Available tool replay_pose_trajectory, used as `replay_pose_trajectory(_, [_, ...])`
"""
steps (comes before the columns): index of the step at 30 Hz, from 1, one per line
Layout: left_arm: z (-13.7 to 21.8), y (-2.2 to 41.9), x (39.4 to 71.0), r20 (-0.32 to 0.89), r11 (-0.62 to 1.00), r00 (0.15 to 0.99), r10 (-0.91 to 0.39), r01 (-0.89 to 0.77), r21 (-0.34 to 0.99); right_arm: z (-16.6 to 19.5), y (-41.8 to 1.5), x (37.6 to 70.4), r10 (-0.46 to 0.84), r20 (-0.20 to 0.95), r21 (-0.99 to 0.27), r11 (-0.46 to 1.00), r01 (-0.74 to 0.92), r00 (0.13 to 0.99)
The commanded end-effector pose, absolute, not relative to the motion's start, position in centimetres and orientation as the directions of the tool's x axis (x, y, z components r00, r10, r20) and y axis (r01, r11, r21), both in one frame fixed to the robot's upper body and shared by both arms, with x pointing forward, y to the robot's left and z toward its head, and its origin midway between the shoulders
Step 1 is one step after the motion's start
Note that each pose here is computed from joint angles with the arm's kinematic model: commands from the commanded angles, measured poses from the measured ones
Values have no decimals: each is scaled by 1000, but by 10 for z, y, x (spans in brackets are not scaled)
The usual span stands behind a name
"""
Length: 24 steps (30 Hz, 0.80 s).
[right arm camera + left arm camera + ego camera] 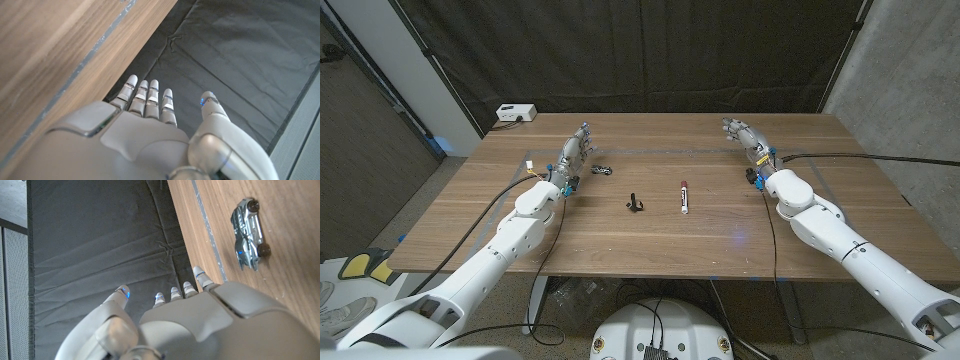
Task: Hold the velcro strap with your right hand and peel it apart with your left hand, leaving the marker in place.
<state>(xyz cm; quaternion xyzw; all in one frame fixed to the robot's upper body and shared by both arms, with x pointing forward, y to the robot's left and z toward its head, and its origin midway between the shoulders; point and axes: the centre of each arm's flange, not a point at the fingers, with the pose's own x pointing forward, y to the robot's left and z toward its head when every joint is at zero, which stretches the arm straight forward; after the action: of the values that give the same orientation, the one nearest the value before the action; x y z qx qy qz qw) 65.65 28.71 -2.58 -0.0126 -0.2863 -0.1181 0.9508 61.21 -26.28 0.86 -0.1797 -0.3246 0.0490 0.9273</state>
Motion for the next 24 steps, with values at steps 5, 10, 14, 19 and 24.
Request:
replay_pose_trajectory(5, [-27, 289, 656, 545, 969, 807, -226, 243, 42, 38, -225, 570, 253, 631, -571, 791, 218, 733])
replay_pose_trajectory(10, [-28, 289, 657, 541, 968, 809, -229, 247, 41, 43, -213, 559, 267, 638, -616, 740, 270, 722])
replay_pose_trajectory(14, [-28, 289, 658, 539, 967, 809, -234, 250, 45, 44, -205, 550, 275, 663, -632, 704, 323, 696])
replay_pose_trajectory(19, [-27, 289, 659, 539, 966, 807, -240, 254, 49, 47, -188, 536, 280, 676, -666, 628, 403, 682])
replay_pose_trajectory(24, [-25, 287, 660, 539, 964, 805, -249, 262, 54, 52, -171, 522, 295, 677, -701, 538, 468, 675])
